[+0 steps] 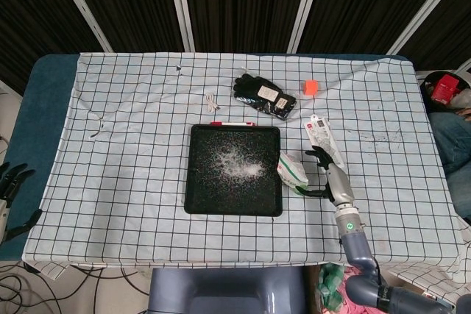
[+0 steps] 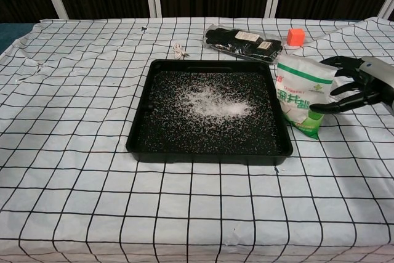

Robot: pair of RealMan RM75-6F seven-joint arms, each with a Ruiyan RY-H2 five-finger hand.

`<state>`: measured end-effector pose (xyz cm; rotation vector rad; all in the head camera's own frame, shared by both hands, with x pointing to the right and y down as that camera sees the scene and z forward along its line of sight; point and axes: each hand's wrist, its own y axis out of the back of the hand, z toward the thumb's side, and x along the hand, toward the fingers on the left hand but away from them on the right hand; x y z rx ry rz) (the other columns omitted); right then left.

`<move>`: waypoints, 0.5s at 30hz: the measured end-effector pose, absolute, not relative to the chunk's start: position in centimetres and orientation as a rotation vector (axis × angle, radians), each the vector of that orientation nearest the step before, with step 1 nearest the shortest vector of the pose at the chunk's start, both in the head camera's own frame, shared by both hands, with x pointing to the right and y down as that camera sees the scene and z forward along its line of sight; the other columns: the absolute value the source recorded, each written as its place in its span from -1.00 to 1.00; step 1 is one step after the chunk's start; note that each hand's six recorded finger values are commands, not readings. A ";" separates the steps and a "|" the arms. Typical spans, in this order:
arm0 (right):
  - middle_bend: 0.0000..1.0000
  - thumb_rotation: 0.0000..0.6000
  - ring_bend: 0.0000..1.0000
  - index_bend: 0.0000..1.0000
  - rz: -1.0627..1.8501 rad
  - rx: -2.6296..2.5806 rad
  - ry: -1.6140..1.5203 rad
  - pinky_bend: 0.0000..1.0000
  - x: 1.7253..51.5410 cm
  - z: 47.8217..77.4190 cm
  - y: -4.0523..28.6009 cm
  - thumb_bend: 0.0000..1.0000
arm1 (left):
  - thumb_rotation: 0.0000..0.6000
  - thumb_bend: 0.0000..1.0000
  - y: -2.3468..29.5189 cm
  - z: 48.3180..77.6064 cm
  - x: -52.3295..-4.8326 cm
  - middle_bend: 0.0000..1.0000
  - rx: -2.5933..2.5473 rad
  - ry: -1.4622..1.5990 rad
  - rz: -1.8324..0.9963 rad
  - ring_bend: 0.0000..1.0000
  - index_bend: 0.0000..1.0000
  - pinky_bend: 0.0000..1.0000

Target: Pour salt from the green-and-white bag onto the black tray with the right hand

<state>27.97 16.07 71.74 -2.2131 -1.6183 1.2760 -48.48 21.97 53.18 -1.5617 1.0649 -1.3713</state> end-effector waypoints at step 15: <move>-0.80 1.00 -0.81 -0.58 1.281 -2.244 -1.653 -0.55 26.5 73.3 16.0 -0.88 | 1.00 -0.49 21.9 53.4 -48.7 -0.75 -1.545 1.077 -1.401 -1.00 -0.63 -0.88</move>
